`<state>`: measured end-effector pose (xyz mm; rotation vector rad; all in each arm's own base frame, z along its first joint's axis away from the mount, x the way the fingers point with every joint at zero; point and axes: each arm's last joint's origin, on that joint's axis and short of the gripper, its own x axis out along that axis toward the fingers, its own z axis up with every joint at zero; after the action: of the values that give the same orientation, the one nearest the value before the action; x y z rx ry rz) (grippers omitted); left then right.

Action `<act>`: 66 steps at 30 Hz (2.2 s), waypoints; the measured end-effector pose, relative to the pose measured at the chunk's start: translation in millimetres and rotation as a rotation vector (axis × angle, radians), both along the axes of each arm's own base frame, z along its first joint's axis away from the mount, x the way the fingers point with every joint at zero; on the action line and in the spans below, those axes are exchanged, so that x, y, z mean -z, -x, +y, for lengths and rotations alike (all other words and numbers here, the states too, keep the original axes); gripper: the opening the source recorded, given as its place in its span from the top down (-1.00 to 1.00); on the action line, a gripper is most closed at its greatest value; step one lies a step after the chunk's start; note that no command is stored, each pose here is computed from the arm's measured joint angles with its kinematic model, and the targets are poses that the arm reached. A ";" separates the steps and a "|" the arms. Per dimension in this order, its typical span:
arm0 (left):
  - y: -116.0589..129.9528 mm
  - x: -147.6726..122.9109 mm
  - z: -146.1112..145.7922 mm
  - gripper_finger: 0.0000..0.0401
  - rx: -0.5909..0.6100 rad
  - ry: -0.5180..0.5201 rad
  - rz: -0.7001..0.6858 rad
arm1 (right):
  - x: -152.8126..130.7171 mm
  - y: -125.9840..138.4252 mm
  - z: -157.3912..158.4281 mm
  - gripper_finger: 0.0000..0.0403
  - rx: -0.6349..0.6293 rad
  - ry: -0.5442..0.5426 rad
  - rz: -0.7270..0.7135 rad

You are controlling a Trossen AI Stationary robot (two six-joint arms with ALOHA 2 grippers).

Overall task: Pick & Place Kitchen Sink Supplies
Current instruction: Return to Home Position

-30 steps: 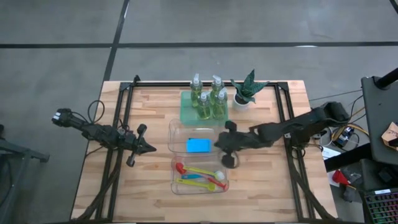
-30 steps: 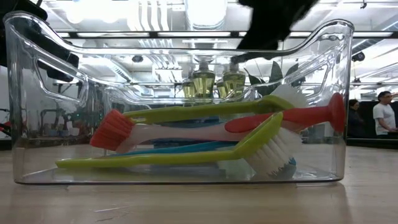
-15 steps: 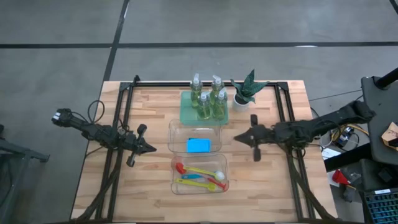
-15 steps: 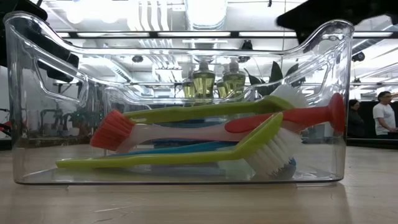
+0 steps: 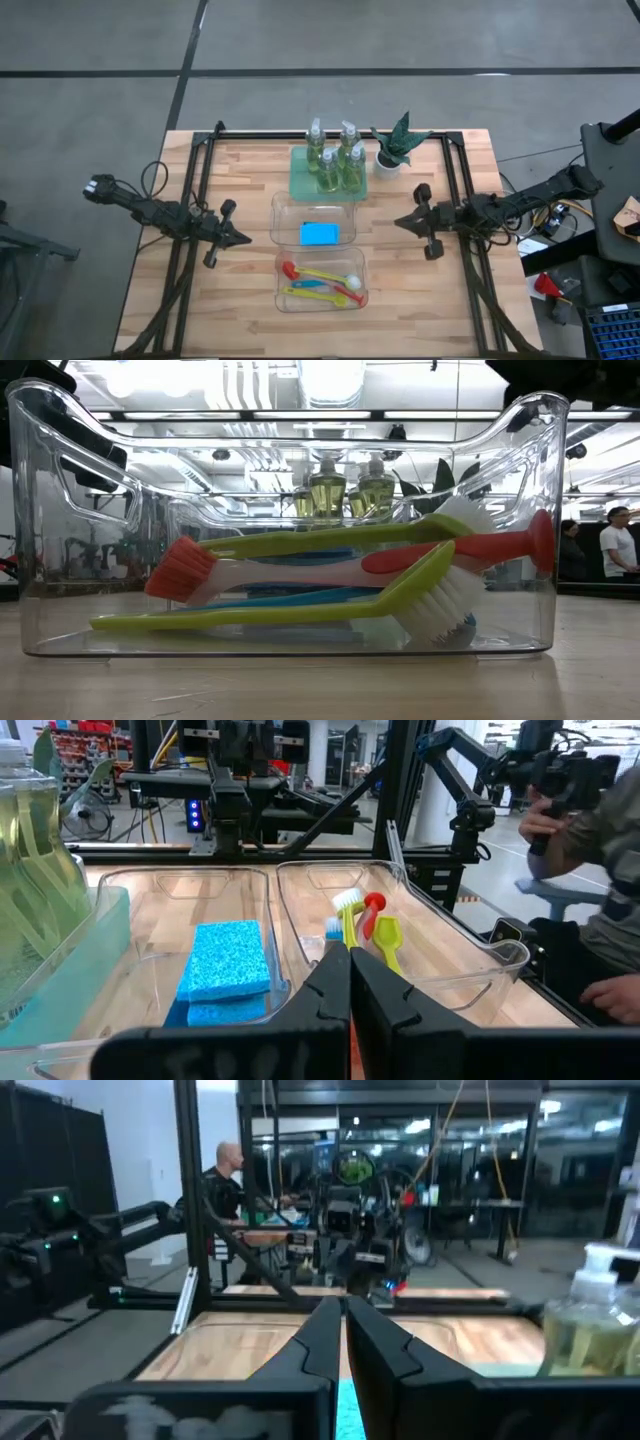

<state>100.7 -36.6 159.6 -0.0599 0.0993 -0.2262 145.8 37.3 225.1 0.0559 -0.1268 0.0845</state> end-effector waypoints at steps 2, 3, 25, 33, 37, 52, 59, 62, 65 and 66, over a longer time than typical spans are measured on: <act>0.0 -0.2 0.0 0.99 0.000 0.000 -0.001 | 1.8 3.2 -0.9 0.91 0.002 0.032 -0.012; 0.0 0.0 0.0 0.99 0.000 0.000 0.000 | 2.9 4.0 -1.1 0.91 0.004 0.051 -0.006; 0.0 -0.1 0.0 0.99 0.000 0.000 -0.001 | 66.8 26.4 -5.2 0.91 -0.101 -0.046 0.239; 0.0 0.0 0.0 0.99 0.000 0.000 0.000 | 64.6 27.4 -11.7 0.91 0.107 -0.122 0.211; 0.0 0.0 0.0 0.99 0.000 0.000 0.000 | 64.7 27.4 -11.6 0.91 0.107 -0.124 0.212; 0.0 -0.1 0.0 0.99 0.000 0.000 -0.001 | 64.7 27.3 -11.6 0.91 0.107 -0.124 0.212; 0.0 -0.1 0.0 0.99 0.000 0.000 -0.001 | 64.7 27.3 -11.6 0.91 0.106 -0.124 0.212; 0.0 0.0 0.0 0.99 0.000 0.000 0.000 | 64.7 27.3 -11.6 0.91 0.106 -0.124 0.212; 0.0 0.0 0.0 0.99 0.000 0.000 0.000 | 64.8 27.3 -11.6 0.91 0.106 -0.124 0.213; 0.0 0.0 0.0 0.99 0.000 0.000 0.000 | 64.8 27.3 -11.6 0.91 0.107 -0.124 0.213</act>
<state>100.7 -36.7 159.7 -0.0602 0.0992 -0.2265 118.5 25.7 160.3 0.1811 0.0779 -0.0361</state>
